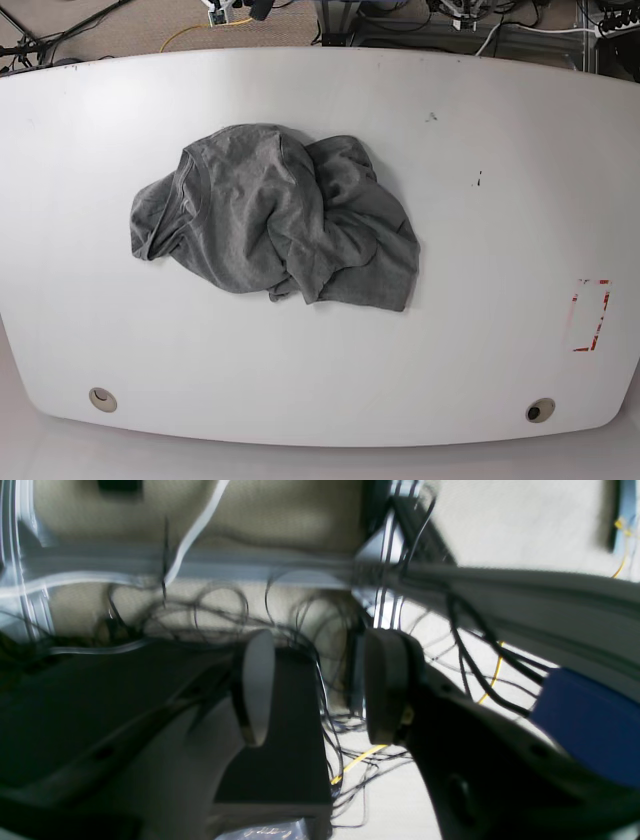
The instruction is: Fold the T-shirt properly
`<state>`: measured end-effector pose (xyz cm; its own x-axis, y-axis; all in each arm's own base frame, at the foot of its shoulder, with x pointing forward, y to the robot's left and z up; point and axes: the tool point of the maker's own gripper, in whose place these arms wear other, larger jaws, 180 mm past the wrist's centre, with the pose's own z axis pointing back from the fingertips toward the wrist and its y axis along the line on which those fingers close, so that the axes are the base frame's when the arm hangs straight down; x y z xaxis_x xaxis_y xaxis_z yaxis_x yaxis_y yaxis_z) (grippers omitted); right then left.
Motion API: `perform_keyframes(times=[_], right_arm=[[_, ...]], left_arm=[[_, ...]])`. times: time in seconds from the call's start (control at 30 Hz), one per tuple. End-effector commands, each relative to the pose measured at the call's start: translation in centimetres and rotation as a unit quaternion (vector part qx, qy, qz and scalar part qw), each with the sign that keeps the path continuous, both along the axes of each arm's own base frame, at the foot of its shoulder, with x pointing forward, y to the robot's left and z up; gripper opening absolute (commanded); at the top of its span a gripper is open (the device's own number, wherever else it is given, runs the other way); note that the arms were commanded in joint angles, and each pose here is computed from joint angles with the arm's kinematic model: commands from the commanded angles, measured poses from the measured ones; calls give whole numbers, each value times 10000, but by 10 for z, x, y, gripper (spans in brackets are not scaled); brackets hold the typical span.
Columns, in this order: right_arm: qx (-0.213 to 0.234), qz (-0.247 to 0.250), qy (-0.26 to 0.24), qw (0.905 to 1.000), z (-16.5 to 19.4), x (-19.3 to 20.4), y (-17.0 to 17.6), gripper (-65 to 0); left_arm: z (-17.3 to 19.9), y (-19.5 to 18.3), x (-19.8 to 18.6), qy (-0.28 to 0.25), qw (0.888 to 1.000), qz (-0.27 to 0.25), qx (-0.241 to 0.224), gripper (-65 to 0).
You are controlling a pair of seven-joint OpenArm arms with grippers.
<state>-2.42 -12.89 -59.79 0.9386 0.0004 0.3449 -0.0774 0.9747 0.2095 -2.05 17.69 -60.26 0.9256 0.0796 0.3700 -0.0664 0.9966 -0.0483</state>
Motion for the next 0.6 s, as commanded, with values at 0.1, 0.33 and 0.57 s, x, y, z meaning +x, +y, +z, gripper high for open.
perform_keyframes(times=[0.1, 0.33, 0.57], right_arm=[[-39, 139, -140, 9998, 30, -16, 1, -514], [138, -327, -427, 9985, 75, -25, 5, -514], [261, -581, -694, 9956, 124, -32, 3, -514]], left_arm=[[37, 7, -9, -383, 9990, -188, 156, -392], [88, 7, -16, -761, 9958, -441, 249, -392], [140, 0, -12, -1164, 9907, -654, 275, -390]])
